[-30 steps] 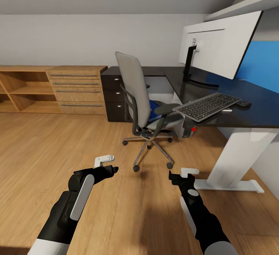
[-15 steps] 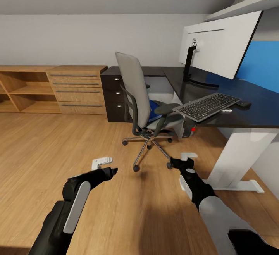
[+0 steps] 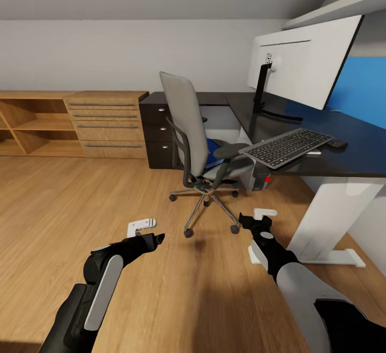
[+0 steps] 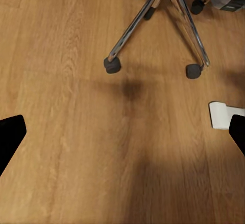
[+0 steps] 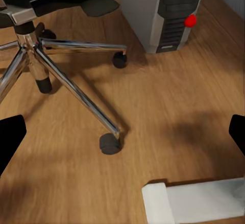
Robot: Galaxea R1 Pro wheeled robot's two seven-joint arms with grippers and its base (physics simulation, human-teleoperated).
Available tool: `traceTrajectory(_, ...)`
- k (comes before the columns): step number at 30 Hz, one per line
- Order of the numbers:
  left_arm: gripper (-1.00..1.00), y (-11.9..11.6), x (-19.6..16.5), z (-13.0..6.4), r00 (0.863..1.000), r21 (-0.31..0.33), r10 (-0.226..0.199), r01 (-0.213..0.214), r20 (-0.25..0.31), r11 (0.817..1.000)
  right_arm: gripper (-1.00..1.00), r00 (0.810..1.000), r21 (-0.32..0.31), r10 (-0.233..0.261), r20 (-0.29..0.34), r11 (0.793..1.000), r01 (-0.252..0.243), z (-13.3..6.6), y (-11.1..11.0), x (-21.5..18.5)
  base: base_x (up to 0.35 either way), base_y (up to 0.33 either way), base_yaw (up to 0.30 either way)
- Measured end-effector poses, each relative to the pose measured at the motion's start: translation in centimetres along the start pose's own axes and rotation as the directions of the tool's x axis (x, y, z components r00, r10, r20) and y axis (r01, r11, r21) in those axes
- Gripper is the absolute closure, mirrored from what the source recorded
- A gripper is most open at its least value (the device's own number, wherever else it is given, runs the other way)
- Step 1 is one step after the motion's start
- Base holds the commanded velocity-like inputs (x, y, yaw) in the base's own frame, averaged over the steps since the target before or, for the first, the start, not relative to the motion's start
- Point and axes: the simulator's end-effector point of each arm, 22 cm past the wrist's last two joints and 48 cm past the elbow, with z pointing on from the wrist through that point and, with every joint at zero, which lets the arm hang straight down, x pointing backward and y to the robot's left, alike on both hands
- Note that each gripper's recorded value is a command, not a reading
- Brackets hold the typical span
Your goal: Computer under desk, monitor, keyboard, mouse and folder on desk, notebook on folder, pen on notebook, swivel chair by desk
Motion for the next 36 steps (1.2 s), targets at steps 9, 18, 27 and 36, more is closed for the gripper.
traceTrajectory(9, -1.00, 0.0, 0.1, 0.0, 1.000, -0.001, 0.000, 0.000, -0.004, 1.000, -1.00, 1.000, -0.001, 0.001, 0.013, 1.000, -0.001, 0.0, 0.0, -0.3, 0.087, 0.000, 0.000)
traceTrajectory(18, -1.00, 0.1, 0.3, 0.2, 1.000, -0.002, 0.000, 0.000, -0.010, 1.000, -1.00, 0.996, 0.000, 0.014, 0.089, 1.000, -0.014, -0.1, 0.0, -2.1, 0.221, 0.000, 0.000)
traceTrajectory(27, -1.00, 0.1, 0.4, 0.2, 1.000, -0.002, -0.001, 0.001, -0.010, 1.000, -1.00, 0.987, 0.022, 0.026, 0.161, 0.999, -0.030, -0.3, -0.6, -3.5, 0.186, 0.000, 0.000)
traceTrajectory(36, -1.00, 0.3, 0.8, 0.4, 1.000, -0.006, -0.001, 0.001, -0.020, 1.000, -1.00, 0.985, 0.024, 0.027, 0.170, 0.999, -0.032, -0.4, -0.6, -3.6, 0.109, 0.000, 0.000)
